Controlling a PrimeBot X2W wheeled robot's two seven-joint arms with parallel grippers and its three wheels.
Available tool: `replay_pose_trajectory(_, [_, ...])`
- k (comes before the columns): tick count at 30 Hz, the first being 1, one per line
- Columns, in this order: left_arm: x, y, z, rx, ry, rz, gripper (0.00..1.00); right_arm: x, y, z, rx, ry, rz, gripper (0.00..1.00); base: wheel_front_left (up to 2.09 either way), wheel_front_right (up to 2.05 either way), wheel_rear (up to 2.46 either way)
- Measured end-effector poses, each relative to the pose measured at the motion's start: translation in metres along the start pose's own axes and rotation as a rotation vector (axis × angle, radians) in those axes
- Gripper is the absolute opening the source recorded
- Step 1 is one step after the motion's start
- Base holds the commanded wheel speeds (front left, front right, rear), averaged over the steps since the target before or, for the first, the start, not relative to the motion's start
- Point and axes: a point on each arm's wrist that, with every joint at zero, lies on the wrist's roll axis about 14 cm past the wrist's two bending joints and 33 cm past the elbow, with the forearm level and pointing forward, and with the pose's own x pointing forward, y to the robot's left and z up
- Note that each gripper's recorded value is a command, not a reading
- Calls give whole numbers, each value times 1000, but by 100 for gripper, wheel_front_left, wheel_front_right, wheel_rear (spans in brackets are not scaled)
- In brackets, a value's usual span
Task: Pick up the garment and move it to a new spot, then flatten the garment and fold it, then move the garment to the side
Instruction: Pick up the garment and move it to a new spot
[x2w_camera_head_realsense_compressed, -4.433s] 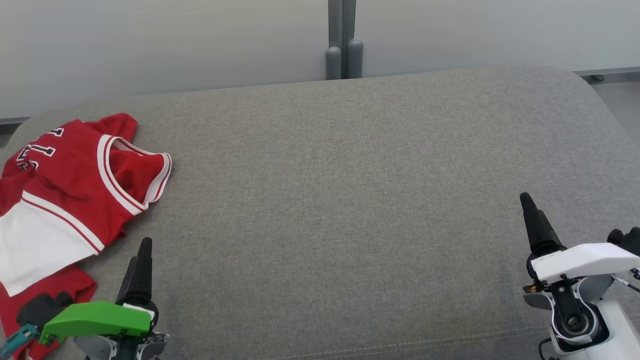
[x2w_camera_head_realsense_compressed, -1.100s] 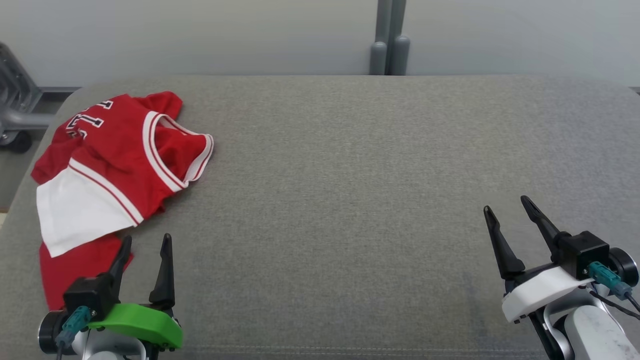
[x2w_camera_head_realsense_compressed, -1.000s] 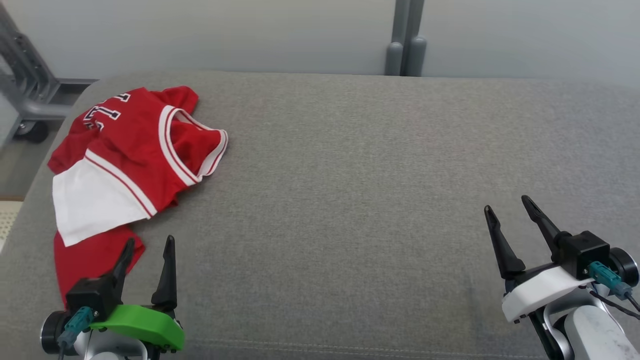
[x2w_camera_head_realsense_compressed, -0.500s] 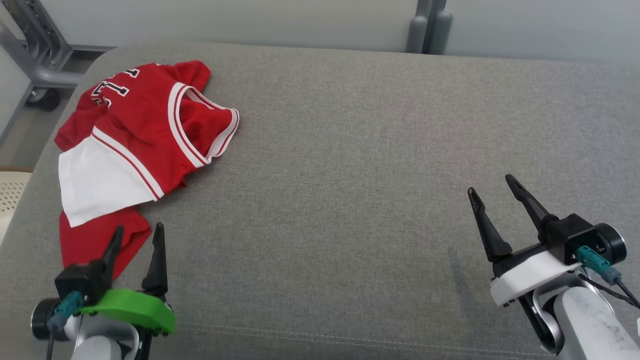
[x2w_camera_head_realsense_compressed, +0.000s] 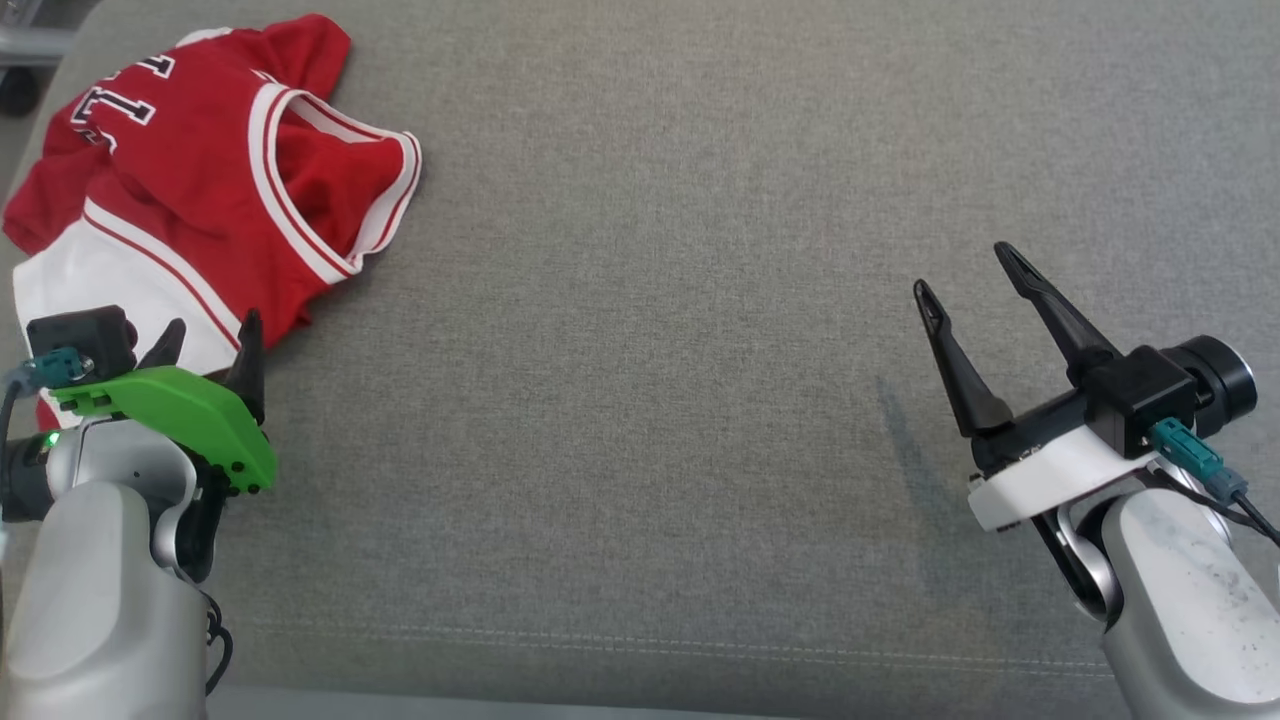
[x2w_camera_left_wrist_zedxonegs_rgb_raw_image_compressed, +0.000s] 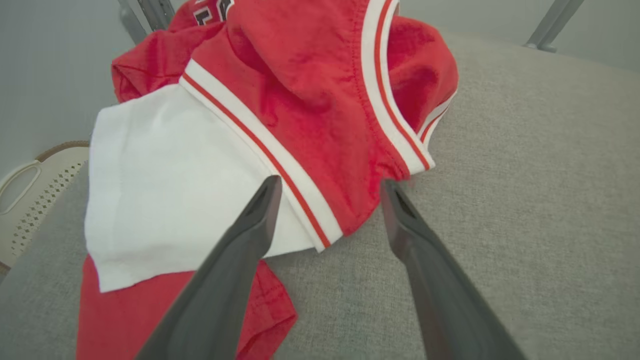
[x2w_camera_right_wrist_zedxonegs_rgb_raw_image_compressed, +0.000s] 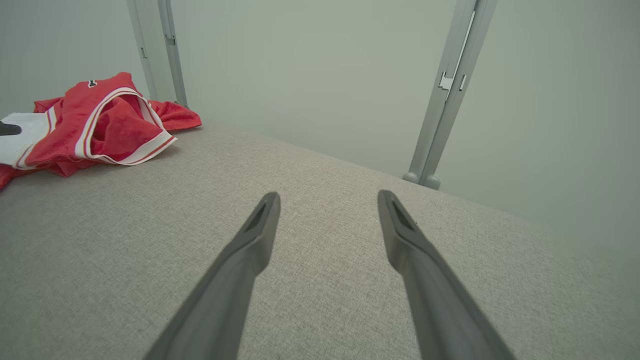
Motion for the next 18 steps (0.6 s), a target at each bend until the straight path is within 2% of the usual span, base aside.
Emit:
replay_pose_trajectory(4, [16,11,-28,1,153,32,100,10,-3,-9,5,7,7,100,0,0,0])
replay_pose_trajectory(8, [36,20,-27,32,182,48,100,21,-10,-17,10,8,5,100,0,0,0])
replay_pose_trajectory(16, [58,3,-65,55,313,14,100,15,-27,-38,16,63,-41,100,0,0,0])
replay_pose_trajectory(17, [60,2,-66,58,320,13,80,14,-28,-40,17,67,-46,100,0,0,0])
replay_pose_trajectory(18, [63,2,-66,64,325,10,47,13,-29,-40,18,68,-50,100,0,0,0])
